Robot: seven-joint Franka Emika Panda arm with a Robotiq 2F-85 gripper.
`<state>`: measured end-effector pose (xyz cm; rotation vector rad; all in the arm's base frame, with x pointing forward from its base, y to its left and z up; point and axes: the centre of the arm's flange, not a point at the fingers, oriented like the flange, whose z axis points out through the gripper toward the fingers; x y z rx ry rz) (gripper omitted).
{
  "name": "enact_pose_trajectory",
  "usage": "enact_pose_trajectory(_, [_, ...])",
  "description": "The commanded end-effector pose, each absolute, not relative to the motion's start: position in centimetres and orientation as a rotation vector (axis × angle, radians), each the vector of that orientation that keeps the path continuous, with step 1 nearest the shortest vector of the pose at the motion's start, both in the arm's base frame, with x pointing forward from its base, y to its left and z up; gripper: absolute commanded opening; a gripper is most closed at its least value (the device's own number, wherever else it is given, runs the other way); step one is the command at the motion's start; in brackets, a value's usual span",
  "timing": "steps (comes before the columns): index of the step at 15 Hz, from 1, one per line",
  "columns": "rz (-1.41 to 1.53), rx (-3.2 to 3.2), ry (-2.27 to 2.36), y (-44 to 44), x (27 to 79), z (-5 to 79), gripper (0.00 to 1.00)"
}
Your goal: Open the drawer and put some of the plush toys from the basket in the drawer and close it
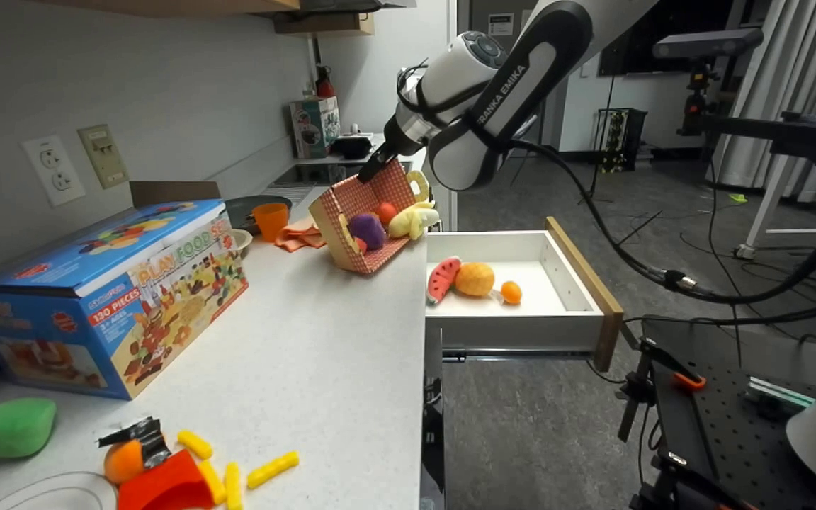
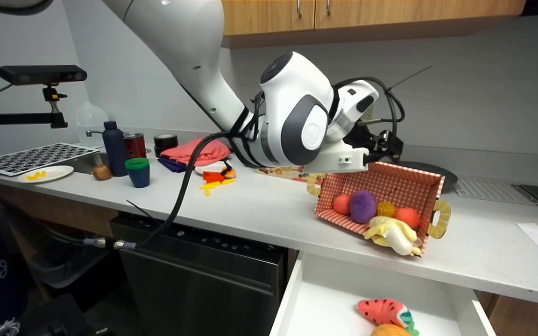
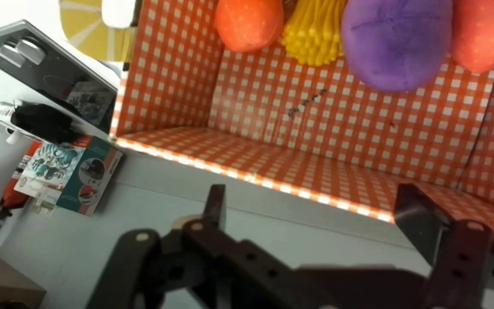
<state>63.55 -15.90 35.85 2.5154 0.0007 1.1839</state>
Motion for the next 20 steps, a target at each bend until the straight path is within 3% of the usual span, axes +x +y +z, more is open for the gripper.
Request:
enact_pose_trajectory(1, [1.239,2.481,0.03,-15.3,64.8,37.2,1.0])
enact_pose_trajectory(9, [1.235,2.508,0.05,-14.2,64.9,37.8,1.0])
enact_pose_trajectory(15, [1.247,2.527,0.005,-16.1,58.9,40.3,1.0])
enact_pose_trajectory(20, [1.095,2.524,-0.061,-19.7,52.9,39.8,1.0])
